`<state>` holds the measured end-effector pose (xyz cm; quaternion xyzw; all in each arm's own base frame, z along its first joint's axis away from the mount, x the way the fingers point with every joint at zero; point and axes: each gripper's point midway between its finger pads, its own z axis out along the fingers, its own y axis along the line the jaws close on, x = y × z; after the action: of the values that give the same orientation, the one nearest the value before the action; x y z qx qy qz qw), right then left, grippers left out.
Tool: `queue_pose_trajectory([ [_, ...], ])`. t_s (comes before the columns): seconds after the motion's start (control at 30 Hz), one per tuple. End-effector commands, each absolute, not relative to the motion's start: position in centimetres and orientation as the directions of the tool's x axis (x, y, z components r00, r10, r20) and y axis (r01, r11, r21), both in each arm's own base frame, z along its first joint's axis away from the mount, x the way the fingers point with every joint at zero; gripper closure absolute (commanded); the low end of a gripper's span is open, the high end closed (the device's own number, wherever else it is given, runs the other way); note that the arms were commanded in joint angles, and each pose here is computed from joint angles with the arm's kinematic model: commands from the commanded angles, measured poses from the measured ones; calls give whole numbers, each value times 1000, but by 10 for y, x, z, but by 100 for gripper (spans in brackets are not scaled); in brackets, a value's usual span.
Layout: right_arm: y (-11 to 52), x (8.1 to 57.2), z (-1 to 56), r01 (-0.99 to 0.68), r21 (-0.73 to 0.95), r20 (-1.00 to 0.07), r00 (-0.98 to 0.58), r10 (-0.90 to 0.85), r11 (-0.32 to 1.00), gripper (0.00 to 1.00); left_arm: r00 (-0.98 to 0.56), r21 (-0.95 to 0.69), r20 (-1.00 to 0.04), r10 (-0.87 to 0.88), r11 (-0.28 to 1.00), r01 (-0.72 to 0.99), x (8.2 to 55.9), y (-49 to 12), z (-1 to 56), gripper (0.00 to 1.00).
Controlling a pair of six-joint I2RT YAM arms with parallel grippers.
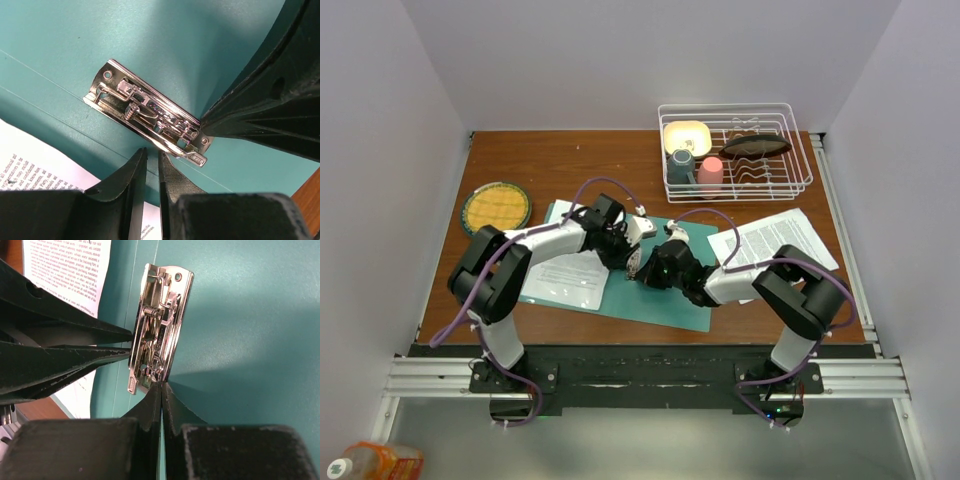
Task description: Put the files into the folder
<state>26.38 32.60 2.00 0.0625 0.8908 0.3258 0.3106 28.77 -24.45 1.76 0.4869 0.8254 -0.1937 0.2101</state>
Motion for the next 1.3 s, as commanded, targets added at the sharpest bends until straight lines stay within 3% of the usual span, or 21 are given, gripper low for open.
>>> queue_pose_trajectory([
  [0.0,313,267,-2,-38,558,-512,-802,308,829,100,-409,-71,-576,708,454,888,297,-247,33,80],
  [0.3,304,269,-16,1,533,-505,-802,319,846,100,-404,-103,-592,697,432,896,268,-236,60,74],
  [0.6,300,266,-23,21,526,-495,-806,326,850,100,-411,-106,-553,725,427,898,270,-234,29,80],
  [0.9,296,261,-26,29,519,-487,-812,323,854,100,-403,-108,-591,698,427,898,279,-245,39,86],
  [1.27,294,259,-28,31,514,-482,-816,319,857,100,-406,-121,-621,671,429,895,279,-250,52,81],
])
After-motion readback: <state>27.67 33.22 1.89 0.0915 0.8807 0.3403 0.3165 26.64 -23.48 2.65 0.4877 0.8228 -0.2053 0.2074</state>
